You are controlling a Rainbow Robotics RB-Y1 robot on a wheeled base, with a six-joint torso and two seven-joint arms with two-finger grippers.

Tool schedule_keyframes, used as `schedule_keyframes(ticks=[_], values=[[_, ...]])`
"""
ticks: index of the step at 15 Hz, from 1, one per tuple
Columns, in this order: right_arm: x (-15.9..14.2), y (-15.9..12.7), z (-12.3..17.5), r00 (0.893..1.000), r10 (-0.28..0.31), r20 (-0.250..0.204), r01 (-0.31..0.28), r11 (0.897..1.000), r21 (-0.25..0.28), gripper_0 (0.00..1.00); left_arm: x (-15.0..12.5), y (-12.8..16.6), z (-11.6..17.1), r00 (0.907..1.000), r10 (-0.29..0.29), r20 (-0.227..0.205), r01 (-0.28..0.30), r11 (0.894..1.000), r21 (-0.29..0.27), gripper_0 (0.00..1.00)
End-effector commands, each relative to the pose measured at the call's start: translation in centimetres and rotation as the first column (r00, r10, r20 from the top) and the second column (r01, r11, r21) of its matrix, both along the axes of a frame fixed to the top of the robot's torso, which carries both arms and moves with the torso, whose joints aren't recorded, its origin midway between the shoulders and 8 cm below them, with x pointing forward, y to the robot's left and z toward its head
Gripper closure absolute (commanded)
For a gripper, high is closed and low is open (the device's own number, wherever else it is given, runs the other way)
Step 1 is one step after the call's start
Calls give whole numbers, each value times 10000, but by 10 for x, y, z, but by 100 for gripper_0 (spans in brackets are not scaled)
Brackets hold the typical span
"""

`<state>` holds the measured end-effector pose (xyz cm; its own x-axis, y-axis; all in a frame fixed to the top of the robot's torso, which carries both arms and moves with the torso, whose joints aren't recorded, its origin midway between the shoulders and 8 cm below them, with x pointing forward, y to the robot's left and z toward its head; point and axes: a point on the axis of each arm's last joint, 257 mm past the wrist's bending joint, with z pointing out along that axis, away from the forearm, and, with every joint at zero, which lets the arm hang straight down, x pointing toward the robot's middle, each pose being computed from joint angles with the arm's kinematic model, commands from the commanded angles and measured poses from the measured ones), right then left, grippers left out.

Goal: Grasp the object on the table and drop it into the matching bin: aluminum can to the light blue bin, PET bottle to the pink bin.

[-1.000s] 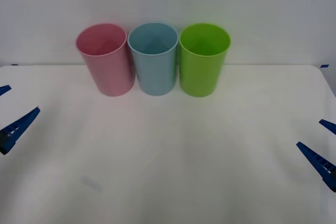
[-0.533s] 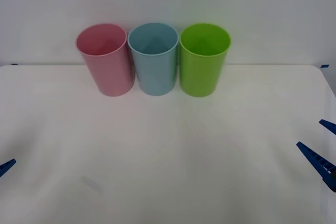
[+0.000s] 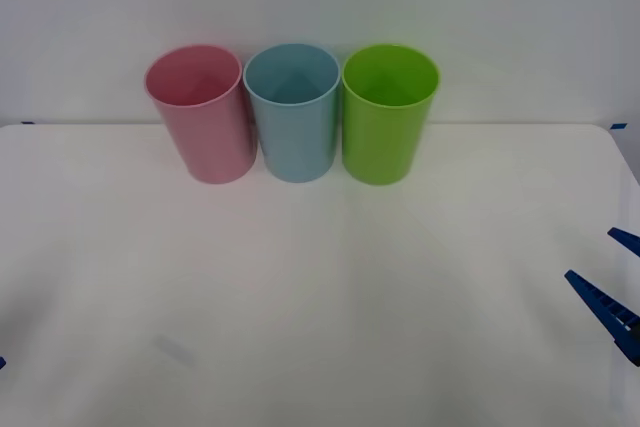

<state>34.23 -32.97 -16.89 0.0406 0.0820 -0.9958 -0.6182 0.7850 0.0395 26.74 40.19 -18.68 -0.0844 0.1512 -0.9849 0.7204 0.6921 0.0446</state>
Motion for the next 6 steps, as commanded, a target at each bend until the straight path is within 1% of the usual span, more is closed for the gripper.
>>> schedule_keyframes(ticks=[1,2,6], values=[[0,0,0,10000,0,0,0,10000,0,0,0,-9,0,9998,-207,10,207,9993,-302,0],[0,0,0,10000,0,0,0,10000,0,0,1,-14,-2,9995,-319,-55,317,9988,-367,0],[0,0,0,10000,0,0,0,10000,0,0,1,-14,-2,9995,-319,-55,317,9988,-367,0]])
